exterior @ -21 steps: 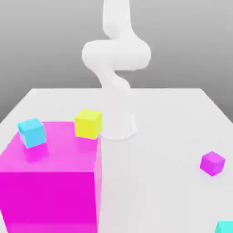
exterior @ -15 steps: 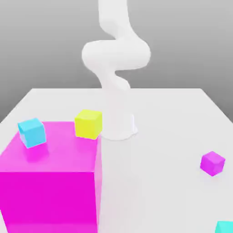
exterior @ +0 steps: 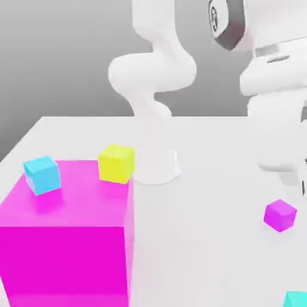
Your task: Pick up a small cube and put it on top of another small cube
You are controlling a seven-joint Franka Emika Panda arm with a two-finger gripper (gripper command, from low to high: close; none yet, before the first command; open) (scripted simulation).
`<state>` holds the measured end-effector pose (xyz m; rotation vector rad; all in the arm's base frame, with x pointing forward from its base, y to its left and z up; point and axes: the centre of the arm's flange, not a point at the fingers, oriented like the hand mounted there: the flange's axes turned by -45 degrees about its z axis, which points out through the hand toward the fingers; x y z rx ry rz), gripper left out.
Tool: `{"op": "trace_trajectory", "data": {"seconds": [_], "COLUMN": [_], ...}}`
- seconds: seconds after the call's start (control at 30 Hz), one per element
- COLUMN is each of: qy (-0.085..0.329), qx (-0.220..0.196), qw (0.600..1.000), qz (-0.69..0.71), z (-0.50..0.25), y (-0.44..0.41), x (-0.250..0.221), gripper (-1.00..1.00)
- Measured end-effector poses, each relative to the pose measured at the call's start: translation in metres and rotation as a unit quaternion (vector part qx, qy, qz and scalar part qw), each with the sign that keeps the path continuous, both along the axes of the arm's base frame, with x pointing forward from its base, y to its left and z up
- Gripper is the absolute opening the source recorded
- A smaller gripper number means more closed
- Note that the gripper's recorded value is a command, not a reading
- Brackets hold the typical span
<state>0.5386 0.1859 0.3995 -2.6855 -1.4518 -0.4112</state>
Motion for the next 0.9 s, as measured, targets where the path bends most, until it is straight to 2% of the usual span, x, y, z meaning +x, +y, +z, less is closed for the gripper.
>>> {"op": "trace_trajectory", "data": {"seconds": [0.2, 0.37, 0.5, 0.53, 0.73, 0.9], "qy": [0.040, 0.070, 0.077, 0.077, 0.078, 0.078], "qx": [-0.053, -0.101, -0.113, -0.113, -0.113, -0.113], "qw": [0.991, 0.968, 0.960, 0.960, 0.960, 0.959], "qz": [0.116, 0.219, 0.244, 0.244, 0.245, 0.248], "z": [-0.100, -0.183, -0.249, -0.262, -0.268, -0.209], "y": [0.044, 0.077, 0.084, 0.084, 0.084, 0.082], "x": [0.002, -0.012, -0.016, -0.016, -0.017, -0.016], "gripper": [0.00, 0.00, 0.00, -1.00, -1.00, -1.00]}}
